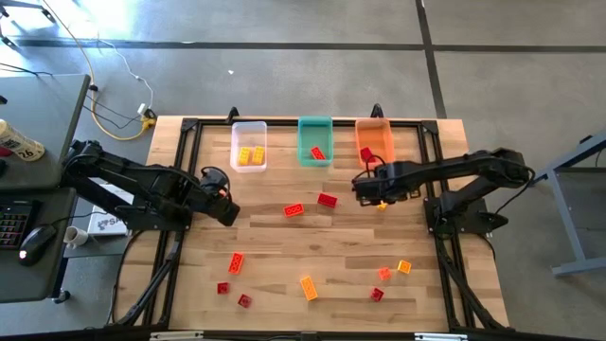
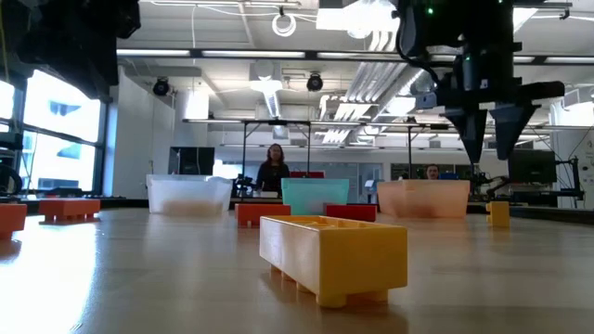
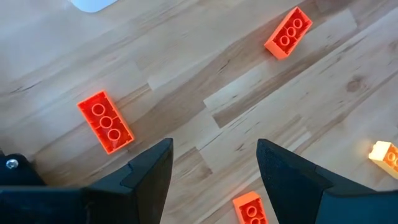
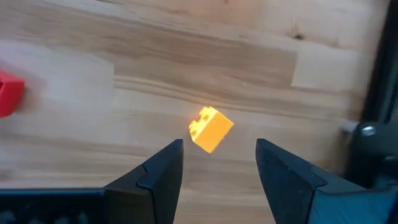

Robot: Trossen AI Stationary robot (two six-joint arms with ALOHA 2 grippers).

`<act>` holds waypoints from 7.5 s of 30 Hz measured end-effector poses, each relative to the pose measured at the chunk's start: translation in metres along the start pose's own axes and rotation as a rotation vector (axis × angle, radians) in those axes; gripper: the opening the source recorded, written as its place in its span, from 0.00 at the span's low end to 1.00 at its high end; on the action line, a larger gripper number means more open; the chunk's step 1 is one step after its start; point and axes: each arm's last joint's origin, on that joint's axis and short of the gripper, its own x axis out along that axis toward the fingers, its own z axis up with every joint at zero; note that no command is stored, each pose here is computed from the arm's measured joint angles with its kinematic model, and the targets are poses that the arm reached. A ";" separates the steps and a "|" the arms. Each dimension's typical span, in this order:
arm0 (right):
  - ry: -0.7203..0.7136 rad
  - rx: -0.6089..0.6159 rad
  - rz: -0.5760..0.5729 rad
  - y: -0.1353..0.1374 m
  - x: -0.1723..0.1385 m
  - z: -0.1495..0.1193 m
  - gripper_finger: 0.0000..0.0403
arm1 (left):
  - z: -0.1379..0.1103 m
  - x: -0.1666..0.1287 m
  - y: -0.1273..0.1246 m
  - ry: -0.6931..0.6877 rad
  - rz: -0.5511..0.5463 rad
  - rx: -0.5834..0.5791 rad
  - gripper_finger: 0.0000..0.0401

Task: Sort & place blocks by color
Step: Put the yellow game piece into the transparent bin

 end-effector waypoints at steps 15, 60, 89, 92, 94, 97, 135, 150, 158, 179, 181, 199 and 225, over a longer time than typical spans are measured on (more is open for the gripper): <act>0.057 0.087 0.047 0.002 0.015 -0.019 0.47 | 0.000 0.000 0.000 0.000 0.000 0.028 0.55; 0.058 0.259 0.070 0.005 0.016 -0.010 0.47 | 0.062 0.013 0.021 -0.158 0.077 0.187 0.55; 0.061 0.315 0.030 -0.008 0.049 -0.014 0.47 | 0.076 0.015 0.030 -0.179 0.077 0.094 0.55; 0.071 0.333 0.041 -0.010 0.057 -0.012 0.47 | 0.076 0.015 0.030 -0.179 0.078 0.094 0.55; 0.073 0.346 0.058 -0.010 0.061 -0.011 0.47 | 0.076 0.015 0.030 -0.179 0.077 0.095 0.55; 0.064 0.362 0.058 -0.011 0.062 -0.007 0.47 | 0.076 0.015 0.030 -0.179 0.077 0.095 0.55; 0.049 0.193 0.235 0.017 0.028 -0.006 0.15 | 0.076 0.015 0.028 -0.160 0.047 0.120 0.55; -0.198 0.065 0.467 0.048 -0.048 0.003 0.15 | 0.084 0.013 0.012 -0.166 -0.227 0.216 0.55; -0.282 -0.002 0.596 0.060 -0.073 0.010 0.15 | 0.091 0.007 -0.001 -0.214 -0.418 0.313 0.55; -0.428 -0.186 1.072 0.086 -0.111 0.048 0.15 | 0.103 -0.003 -0.012 -0.517 -0.435 0.785 0.55; -0.437 -0.202 1.105 0.086 -0.113 0.052 0.15 | 0.105 -0.004 -0.013 -0.537 -0.439 0.783 0.55; -0.530 -0.189 1.400 0.090 -0.139 0.066 0.15 | 0.118 -0.017 -0.022 -0.796 -0.411 0.848 0.55; -0.501 -0.173 1.390 0.090 -0.137 0.065 0.15 | 0.133 0.004 -0.054 -0.952 -0.428 0.909 0.55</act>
